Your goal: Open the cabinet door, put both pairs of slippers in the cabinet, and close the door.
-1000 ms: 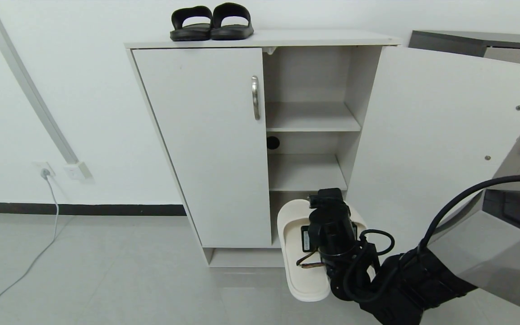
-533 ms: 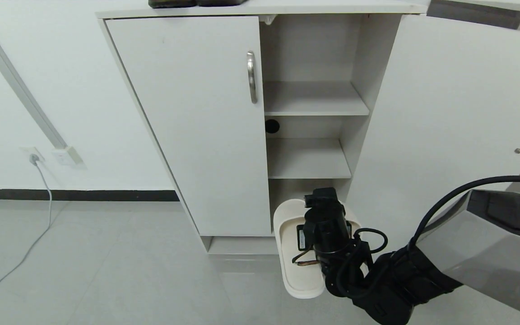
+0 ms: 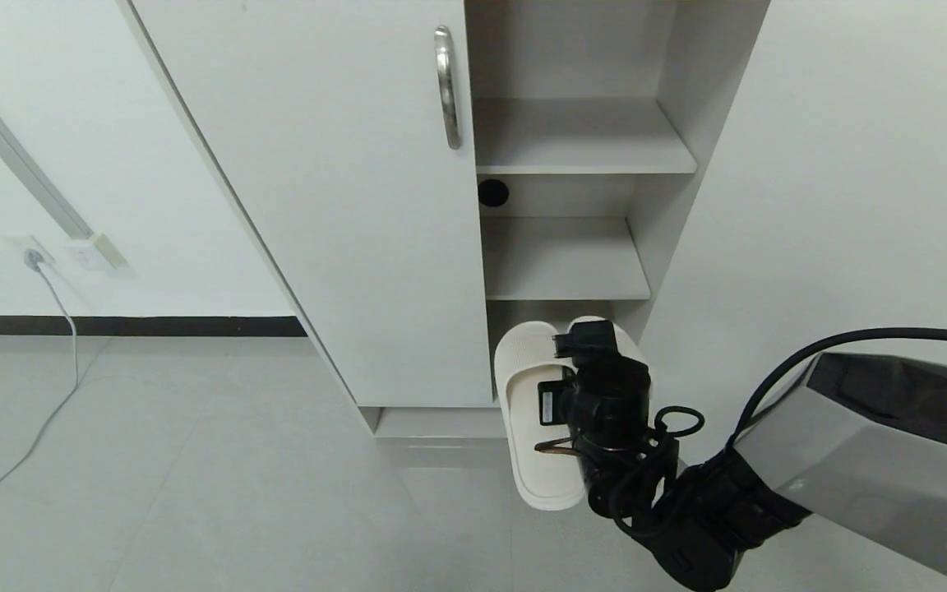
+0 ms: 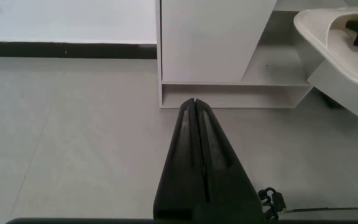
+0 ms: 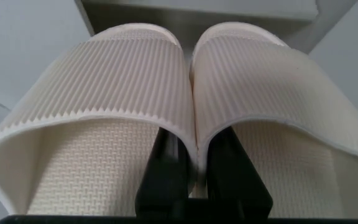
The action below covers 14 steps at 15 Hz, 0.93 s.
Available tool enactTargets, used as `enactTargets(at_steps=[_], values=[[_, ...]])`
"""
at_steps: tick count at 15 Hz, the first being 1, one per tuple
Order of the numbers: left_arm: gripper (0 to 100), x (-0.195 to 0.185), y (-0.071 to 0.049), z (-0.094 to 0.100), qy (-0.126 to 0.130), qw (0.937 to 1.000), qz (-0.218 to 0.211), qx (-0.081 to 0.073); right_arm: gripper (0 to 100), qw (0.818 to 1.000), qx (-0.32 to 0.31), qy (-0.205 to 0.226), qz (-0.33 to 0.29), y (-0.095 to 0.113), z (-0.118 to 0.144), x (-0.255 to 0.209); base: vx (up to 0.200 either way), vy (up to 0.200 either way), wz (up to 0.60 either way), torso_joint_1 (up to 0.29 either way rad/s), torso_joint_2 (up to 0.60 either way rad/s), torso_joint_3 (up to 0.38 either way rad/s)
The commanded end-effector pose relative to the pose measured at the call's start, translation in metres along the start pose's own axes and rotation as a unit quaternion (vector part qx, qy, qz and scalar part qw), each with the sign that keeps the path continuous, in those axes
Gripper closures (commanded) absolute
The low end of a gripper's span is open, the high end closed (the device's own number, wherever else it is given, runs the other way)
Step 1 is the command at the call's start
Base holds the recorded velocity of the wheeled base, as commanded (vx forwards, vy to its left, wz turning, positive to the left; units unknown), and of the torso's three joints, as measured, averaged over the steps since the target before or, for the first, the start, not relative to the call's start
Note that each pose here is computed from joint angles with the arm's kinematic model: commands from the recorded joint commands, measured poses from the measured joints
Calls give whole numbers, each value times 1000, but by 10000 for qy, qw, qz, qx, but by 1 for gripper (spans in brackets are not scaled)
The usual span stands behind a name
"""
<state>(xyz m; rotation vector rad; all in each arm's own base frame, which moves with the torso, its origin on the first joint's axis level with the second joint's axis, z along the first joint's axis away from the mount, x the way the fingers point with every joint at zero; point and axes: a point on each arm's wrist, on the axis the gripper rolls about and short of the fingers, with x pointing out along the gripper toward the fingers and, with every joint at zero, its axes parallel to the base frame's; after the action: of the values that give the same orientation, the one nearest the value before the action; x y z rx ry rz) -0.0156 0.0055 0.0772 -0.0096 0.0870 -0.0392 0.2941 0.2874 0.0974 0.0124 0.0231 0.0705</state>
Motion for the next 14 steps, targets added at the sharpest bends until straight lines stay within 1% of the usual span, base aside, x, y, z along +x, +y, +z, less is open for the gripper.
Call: enactTargets(at_steps=[1, 2, 5, 9, 14], values=[[100, 0, 0, 0, 0, 10000, 2, -3, 100, 9994, -176, -277, -50, -6, 4, -2, 0, 0, 0, 2, 7, -56], [100, 0, 0, 0, 8, 10000, 2, -2, 100, 9991, -225, -367, -63, -7, 6, -2, 0, 0, 0, 0, 0, 0], [100, 0, 0, 0, 8, 10000, 2, -2, 100, 9987, -194, -411, -226, -16, 8, 7, 0, 0, 0, 0, 0, 0], [100, 0, 0, 0, 8, 10000, -6, -2, 100, 9987, -205, -383, -263, -18, 6, 10, 0, 0, 0, 0, 0, 0], [100, 0, 0, 0, 8, 10000, -6, -10, 100, 9988, -217, -360, -254, -17, 2, 11, 200, 0, 0, 0, -1, 3]])
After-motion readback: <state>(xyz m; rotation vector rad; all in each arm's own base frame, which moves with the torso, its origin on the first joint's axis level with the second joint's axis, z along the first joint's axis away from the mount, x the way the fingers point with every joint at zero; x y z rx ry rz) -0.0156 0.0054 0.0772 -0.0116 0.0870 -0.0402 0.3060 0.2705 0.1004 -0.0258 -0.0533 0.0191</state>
